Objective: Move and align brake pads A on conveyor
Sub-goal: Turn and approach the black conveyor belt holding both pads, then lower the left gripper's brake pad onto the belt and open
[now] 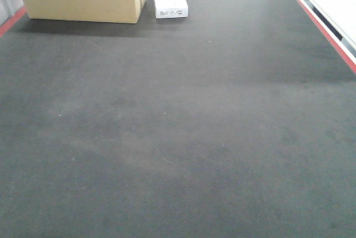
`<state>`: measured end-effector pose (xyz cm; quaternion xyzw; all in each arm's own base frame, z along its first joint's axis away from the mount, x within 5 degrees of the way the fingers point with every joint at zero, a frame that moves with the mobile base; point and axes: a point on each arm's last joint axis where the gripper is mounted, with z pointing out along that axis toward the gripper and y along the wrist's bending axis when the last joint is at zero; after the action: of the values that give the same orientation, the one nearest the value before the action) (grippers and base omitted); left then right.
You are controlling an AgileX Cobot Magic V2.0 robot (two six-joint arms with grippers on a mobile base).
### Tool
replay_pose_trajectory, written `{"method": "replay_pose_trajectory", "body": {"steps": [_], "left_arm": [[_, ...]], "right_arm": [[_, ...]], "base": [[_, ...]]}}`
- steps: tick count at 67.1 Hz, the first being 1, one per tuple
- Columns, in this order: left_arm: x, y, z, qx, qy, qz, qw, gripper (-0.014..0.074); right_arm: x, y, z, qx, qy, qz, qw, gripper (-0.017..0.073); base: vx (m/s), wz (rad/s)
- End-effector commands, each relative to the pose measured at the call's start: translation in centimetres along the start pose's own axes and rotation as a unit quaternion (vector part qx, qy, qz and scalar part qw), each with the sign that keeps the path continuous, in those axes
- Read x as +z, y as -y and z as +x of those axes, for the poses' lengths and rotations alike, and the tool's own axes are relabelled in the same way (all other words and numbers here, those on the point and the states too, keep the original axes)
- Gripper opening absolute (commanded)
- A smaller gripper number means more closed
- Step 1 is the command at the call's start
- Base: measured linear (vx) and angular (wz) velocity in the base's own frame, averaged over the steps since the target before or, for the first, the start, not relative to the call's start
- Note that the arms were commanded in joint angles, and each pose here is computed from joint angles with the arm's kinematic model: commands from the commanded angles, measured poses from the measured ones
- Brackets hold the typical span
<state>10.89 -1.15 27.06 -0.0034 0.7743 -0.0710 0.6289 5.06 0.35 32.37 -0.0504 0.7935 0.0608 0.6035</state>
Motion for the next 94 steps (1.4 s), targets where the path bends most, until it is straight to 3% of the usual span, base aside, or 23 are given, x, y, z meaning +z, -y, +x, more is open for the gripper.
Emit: {"method": "replay_pose_trajectory", "body": {"steps": [1,80,89,94], "left_arm": [[-0.14,0.07,-1.81,-0.009,0.059,0.0,0.998,-0.0006],[-0.15,0.07,-1.83,-0.009,0.061,0.0,0.998,-0.0006],[-0.09,0.1,-1.57,-0.033,0.046,0.002,0.998,-0.0006],[0.15,0.11,-1.73,-0.032,0.043,0.002,0.999,-0.0005]], "right_arm": [[-0.28,-0.16,-1.67,-0.006,0.057,-0.007,0.998,-0.0004],[-0.28,-0.16,-1.67,-0.006,0.057,-0.007,0.998,-0.0004],[-0.28,-0.16,-1.67,-0.006,0.057,-0.007,0.998,-0.0004],[-0.28,-0.16,-1.67,-0.006,0.057,-0.007,0.998,-0.0004]], "base": [[0.05,-0.03],[0.0,-0.01],[0.0,0.0],[0.0,0.0]]}}
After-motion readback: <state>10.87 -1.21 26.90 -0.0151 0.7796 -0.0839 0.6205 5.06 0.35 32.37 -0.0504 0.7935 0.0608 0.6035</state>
